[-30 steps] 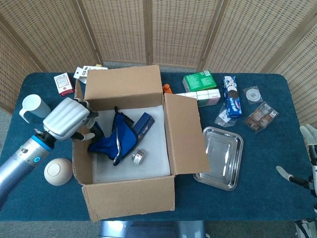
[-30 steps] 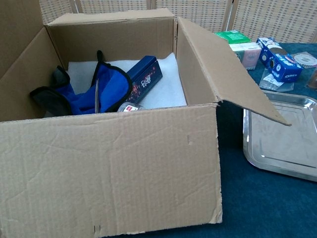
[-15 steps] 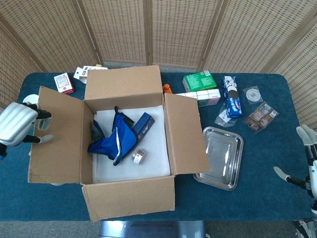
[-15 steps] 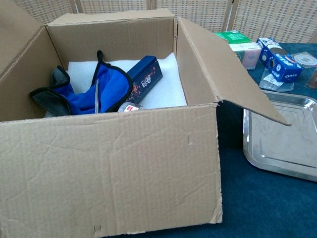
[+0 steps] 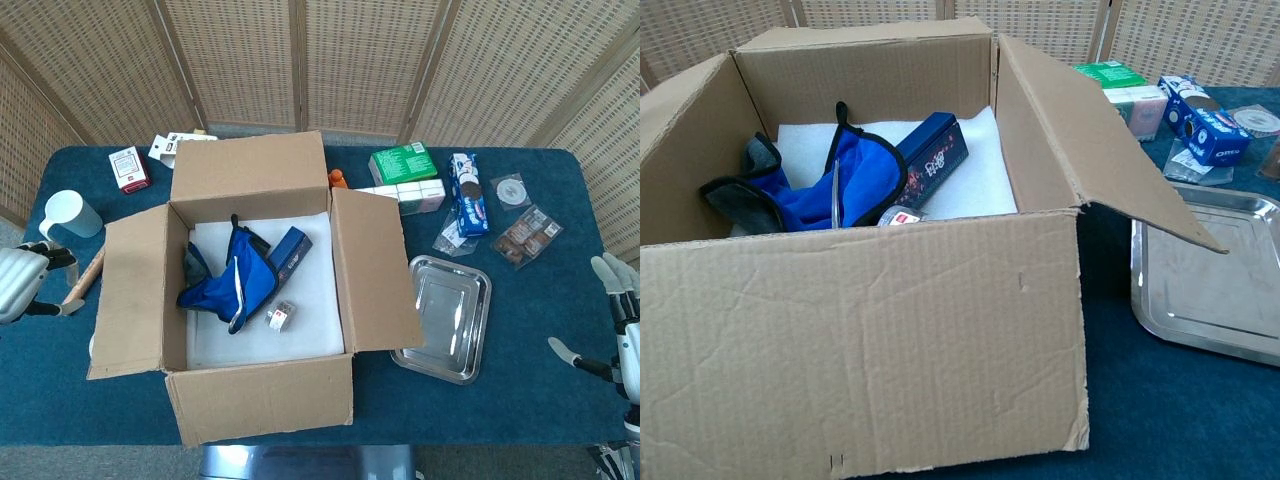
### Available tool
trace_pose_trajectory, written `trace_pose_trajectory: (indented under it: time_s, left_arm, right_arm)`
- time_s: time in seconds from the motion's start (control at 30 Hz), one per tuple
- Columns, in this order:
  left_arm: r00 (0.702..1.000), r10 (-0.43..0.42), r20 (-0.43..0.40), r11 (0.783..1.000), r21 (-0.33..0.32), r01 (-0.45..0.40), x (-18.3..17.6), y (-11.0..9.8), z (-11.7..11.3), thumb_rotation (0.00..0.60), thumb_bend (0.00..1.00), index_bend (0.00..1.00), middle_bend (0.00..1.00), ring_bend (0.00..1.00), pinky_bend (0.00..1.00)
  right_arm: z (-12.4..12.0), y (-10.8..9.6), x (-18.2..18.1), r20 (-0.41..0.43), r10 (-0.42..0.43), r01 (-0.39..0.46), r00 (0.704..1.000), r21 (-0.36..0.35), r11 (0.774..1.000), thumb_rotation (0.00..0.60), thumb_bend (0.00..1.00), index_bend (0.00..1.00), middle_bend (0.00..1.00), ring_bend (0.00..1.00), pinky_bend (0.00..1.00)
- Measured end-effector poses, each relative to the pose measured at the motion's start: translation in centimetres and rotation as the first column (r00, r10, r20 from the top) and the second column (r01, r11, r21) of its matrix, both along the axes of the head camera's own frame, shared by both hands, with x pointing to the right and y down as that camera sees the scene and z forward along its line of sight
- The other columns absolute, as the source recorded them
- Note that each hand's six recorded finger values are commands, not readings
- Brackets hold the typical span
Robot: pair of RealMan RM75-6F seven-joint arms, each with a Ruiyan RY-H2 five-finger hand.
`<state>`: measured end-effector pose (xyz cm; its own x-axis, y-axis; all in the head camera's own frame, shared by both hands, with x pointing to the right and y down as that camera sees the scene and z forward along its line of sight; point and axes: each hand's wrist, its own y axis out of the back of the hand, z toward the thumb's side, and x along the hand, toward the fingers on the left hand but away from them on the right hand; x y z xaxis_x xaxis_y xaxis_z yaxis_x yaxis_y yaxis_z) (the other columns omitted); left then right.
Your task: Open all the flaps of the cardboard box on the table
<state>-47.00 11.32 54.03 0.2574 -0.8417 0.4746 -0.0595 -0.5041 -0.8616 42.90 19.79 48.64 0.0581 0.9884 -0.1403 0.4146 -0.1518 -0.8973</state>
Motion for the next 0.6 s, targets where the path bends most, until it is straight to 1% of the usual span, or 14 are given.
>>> trace_pose_trajectory:
  time_s: [0.03, 0.07, 0.1, 0.13, 0.17, 0.27, 0.43, 0.5, 0.6]
  left_arm:
    - [1.0, -0.014, -0.003, 1.0, 0.008, 0.014, -0.4, 0.4, -0.1, 0.6, 0.0, 0.22, 0.07, 0.05, 0.2]
    - [1.0, -0.028, -0.002, 0.999, 0.015, 0.028, -0.7, 0.8, -0.2, 0.6, 0.0, 0.11, 0.02, 0.01, 0.14]
    - [0.999, -0.043, 0.005, 0.999, 0.022, 0.043, -1.2, 1.3, -0.3, 0.6, 0.0, 0.04, 0.0, 0.0, 0.09]
    - [0.999, -0.05, 0.013, 0.998, 0.025, 0.05, -1.4, 1.7, -0.3, 0.6, 0.0, 0.01, 0.0, 0.0, 0.07]
    - [0.998, -0.056, 0.021, 0.998, 0.029, 0.055, -1.5, 2.0, -0.4, 0.6, 0.0, 0.0, 0.0, 0.0, 0.05]
    - [0.996, -0.082, 0.03, 0.995, 0.054, 0.081, -2.0, 3.2, -0.8, 0.6, 0.0, 0.0, 0.0, 0.0, 0.04]
    - [0.99, -0.126, 0.057, 0.982, 0.145, 0.117, -2.8, 5.7, -2.1, 0.6, 0.0, 0.0, 0.0, 0.0, 0.02]
    - [0.99, -0.139, 0.039, 0.975, 0.179, 0.13, -2.8, 6.5, -2.4, 0.6, 0.0, 0.0, 0.0, 0.0, 0.02]
    - [0.988, -0.153, -0.004, 0.965, 0.213, 0.151, -2.6, 8.0, -2.5, 0.6, 0.0, 0.0, 0.0, 0.0, 0.02]
  right_arm:
    - [0.0, 0.0, 0.0, -0.003, -0.002, 0.002, 1.0, 0.0, 1.0, 0.6, 0.0, 0.0, 0.0, 0.0, 0.08]
    - [0.0, 0.0, 0.0, -0.008, -0.007, 0.007, 1.0, 0.0, 1.0, 0.6, 0.0, 0.0, 0.0, 0.0, 0.07]
    - [0.1, 0.0, -0.1, -0.015, -0.011, 0.011, 1.0, -0.001, 1.0, 0.6, 0.0, 0.0, 0.0, 0.0, 0.05]
    - [0.1, 0.1, -0.1, -0.024, -0.017, 0.016, 1.0, -0.003, 1.0, 0.6, 0.0, 0.0, 0.0, 0.0, 0.02]
    - [0.2, 0.1, -0.1, -0.04, -0.023, 0.022, 0.999, -0.008, 1.0, 0.6, 0.0, 0.0, 0.0, 0.0, 0.01]
    - [0.5, 0.2, 0.0, -0.096, -0.034, 0.032, 0.995, -0.022, 0.999, 0.6, 0.0, 0.0, 0.0, 0.0, 0.0]
    - [0.8, 0.2, 0.2, -0.181, -0.042, 0.037, 0.983, -0.029, 0.999, 0.6, 0.0, 0.0, 0.0, 0.0, 0.0]
    - [0.9, 0.3, 0.3, -0.206, -0.045, 0.04, 0.978, -0.029, 0.999, 0.6, 0.0, 0.0, 0.0, 0.0, 0.0]
    - [1.0, 0.4, 0.2, -0.233, -0.052, 0.045, 0.971, -0.035, 0.998, 0.6, 0.0, 0.0, 0.0, 0.0, 0.0]
